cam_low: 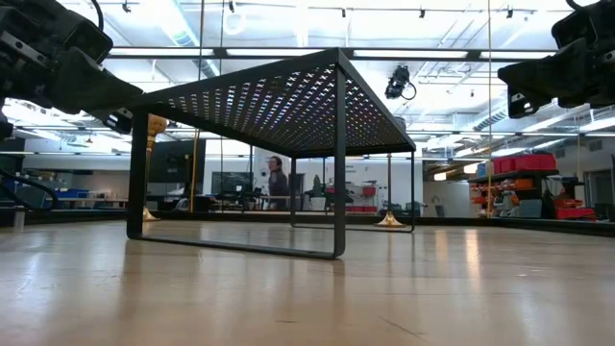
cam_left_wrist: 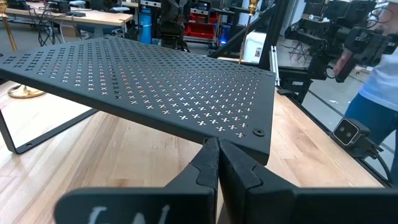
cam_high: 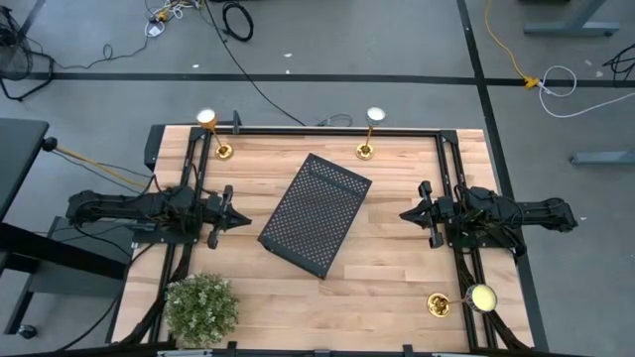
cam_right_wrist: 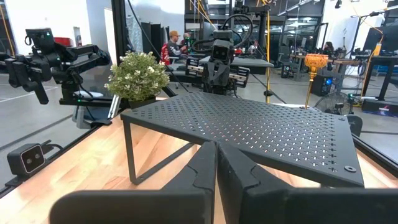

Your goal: Stock candles on shelf

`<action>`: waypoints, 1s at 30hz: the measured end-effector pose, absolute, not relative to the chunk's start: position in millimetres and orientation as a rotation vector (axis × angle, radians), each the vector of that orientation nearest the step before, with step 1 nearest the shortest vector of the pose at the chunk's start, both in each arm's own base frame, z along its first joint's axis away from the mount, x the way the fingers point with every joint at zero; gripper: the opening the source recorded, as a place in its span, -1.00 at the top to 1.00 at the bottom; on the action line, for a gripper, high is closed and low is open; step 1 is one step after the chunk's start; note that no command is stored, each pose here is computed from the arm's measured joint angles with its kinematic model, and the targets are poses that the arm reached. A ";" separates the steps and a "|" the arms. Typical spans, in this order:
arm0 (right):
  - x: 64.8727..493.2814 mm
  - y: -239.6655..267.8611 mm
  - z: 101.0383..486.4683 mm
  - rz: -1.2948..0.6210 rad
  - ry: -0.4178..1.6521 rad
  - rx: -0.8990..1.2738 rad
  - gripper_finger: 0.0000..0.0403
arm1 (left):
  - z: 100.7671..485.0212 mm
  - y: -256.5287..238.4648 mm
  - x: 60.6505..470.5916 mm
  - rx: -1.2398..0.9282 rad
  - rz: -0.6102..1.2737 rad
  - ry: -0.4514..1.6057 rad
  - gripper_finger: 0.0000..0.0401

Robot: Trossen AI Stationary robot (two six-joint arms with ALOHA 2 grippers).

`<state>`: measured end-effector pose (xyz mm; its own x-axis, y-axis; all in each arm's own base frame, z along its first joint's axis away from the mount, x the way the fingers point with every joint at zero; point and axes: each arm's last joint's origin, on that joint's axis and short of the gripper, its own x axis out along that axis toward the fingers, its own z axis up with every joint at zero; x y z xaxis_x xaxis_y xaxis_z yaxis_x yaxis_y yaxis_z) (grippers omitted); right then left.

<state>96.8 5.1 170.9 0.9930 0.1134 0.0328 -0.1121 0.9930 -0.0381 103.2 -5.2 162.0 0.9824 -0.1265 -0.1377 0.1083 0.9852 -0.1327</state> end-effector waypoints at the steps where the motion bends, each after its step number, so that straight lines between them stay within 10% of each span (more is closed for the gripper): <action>1: 96.8 5.1 170.8 0.113 -0.034 -0.036 0.91 | 162.0 -5.2 103.2 -0.125 -0.118 0.146 0.93; 30: 96.6 4.2 176.0 0.081 -0.087 -0.035 0.91 | 162.1 -5.2 103.2 -0.125 -0.118 0.146 0.93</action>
<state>96.6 4.2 176.0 0.9929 0.0827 0.0856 -0.0796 0.9961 -0.0388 103.2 -5.2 162.1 0.9824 -0.1263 -0.1373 0.1081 0.9853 -0.1327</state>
